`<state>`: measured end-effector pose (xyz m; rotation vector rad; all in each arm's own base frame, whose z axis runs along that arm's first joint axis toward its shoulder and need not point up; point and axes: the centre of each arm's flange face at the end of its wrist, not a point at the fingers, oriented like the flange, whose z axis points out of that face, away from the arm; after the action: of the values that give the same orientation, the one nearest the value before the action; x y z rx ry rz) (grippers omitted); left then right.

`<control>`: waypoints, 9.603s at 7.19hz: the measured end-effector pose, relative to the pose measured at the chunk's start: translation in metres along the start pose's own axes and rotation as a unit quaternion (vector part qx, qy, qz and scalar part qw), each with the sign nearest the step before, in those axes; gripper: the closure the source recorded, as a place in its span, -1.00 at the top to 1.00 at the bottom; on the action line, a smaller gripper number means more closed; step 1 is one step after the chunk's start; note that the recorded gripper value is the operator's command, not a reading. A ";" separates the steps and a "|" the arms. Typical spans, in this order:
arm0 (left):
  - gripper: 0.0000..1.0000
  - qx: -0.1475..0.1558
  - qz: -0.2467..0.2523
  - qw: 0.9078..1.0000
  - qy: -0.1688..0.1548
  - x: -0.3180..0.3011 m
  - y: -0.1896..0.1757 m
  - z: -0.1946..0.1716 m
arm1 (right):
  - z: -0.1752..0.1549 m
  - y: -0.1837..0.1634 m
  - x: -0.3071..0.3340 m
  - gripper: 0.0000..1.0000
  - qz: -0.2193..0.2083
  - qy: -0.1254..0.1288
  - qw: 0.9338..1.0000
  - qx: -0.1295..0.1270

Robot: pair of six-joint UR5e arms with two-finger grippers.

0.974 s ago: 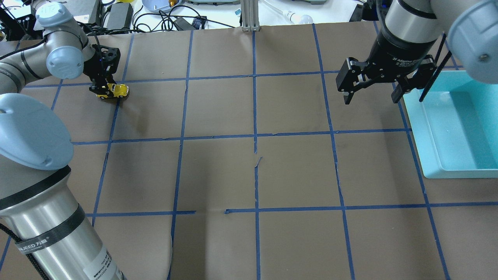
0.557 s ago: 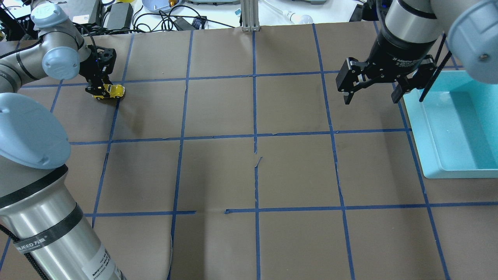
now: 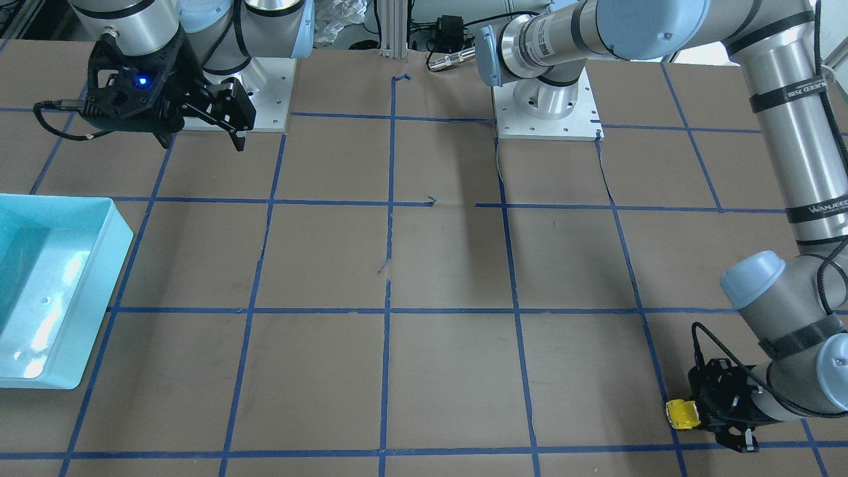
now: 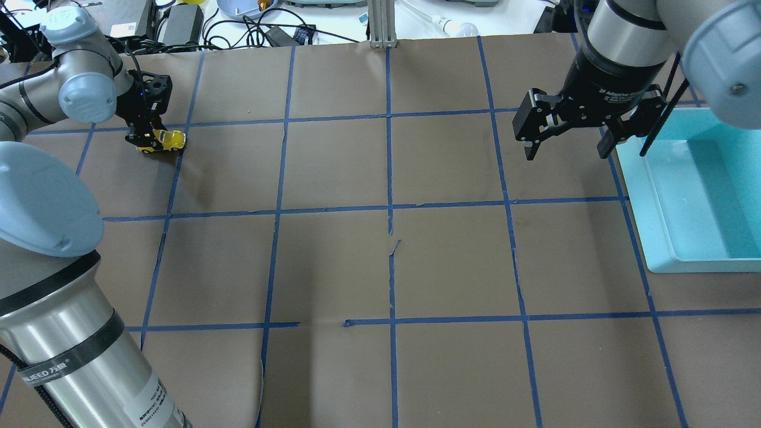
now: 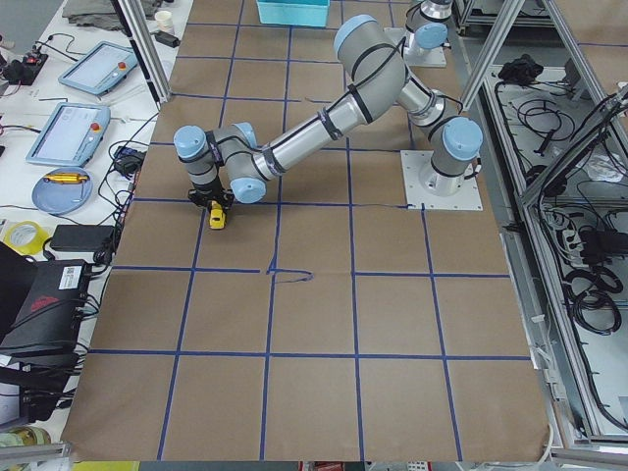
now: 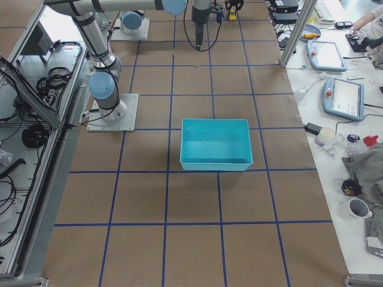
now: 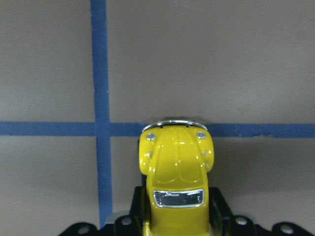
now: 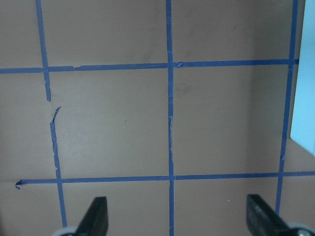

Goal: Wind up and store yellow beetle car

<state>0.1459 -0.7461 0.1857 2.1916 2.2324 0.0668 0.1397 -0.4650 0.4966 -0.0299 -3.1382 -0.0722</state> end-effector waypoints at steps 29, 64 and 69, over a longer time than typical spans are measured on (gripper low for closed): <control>1.00 0.046 -0.655 0.754 0.007 0.272 -0.267 -0.317 | 0.074 -0.104 -0.016 1.00 -0.264 0.003 0.962 0.068; 1.00 0.049 -0.663 0.747 0.013 0.281 -0.265 -0.330 | 0.129 -0.135 0.273 -1.00 -0.630 -0.009 0.775 -0.049; 1.00 0.049 -0.663 0.747 0.013 0.281 -0.265 -0.330 | 0.206 -0.115 0.345 -1.00 -0.664 0.026 0.745 -0.053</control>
<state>-0.1374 -0.4773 0.5104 0.1596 3.1861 -0.0445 -0.2074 -0.5641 0.2866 2.0509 -2.3401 -0.2233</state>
